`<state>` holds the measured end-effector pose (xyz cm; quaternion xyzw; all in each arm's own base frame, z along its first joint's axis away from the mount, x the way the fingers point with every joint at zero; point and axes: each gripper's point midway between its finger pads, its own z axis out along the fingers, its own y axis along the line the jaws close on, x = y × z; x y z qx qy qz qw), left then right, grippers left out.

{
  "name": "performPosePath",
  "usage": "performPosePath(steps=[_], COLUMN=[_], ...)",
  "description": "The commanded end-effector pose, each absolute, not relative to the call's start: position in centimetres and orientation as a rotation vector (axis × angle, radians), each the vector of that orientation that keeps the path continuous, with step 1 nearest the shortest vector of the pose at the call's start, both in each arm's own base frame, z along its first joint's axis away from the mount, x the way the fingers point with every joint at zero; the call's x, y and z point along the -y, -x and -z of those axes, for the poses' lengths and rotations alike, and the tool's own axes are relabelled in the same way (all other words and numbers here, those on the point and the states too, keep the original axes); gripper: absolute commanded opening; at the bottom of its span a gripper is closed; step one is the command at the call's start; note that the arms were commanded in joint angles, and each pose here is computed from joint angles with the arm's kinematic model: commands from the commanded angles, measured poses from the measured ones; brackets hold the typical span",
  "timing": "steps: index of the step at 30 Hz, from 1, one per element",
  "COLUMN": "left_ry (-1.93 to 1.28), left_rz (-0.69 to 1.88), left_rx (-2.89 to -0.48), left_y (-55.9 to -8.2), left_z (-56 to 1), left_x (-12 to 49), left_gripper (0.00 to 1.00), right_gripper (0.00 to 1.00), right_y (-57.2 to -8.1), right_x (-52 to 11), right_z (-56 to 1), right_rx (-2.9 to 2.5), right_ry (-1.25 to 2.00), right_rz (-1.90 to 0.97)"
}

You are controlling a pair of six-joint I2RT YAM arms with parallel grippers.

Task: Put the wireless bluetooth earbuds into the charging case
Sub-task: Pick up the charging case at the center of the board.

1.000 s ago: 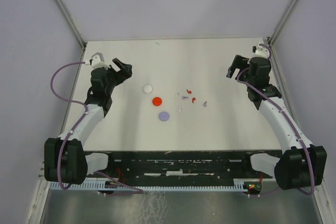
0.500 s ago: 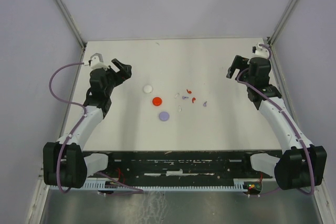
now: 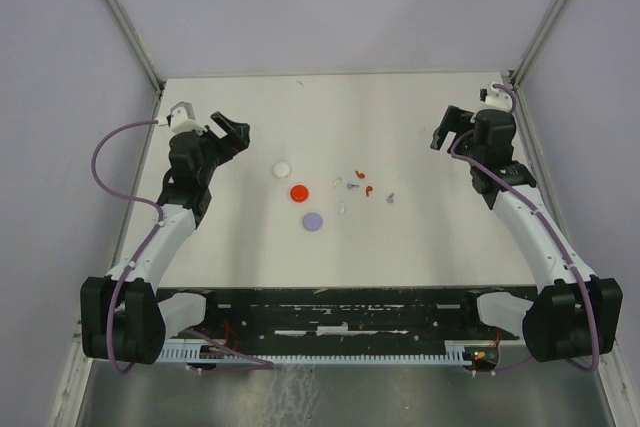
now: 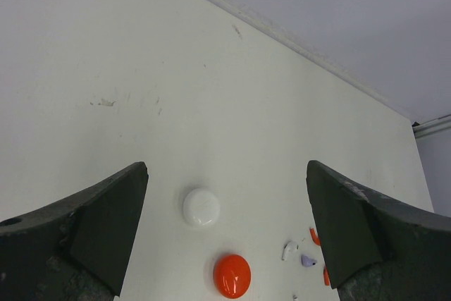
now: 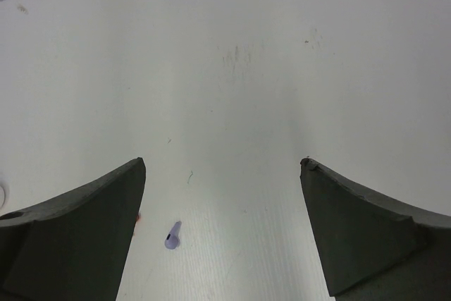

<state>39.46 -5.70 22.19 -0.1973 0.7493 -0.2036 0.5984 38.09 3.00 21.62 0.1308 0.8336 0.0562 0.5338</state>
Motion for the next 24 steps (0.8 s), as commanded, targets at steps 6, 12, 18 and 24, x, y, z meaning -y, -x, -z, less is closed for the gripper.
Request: performPosePath(steps=[6,12,18,24], left_ry=[0.454,0.434,0.403,0.417], left_rz=[0.469,0.462,0.498,0.526], left_rx=[-1.671,-1.684,-1.715,-1.783], left_y=[-39.6,-39.1,-39.4,-39.7], left_z=[-24.7,-24.5,-23.9,-21.9], left_x=[5.3,5.3,6.2,6.9], left_gripper=[1.0,0.99,0.99,0.99], right_gripper=[0.99,0.99,0.97,0.96], right_y=[-38.5,-38.6,-38.8,-39.0], right_x=[-3.2,-4.5,-9.7,-18.9], right_z=[-23.0,-22.6,-21.2,-18.5], right_rx=[-1.945,-1.988,-2.102,-2.238], right_ry=[-0.303,-0.256,-0.029,0.271], right_rz=[-0.155,-0.219,-0.441,-0.429])
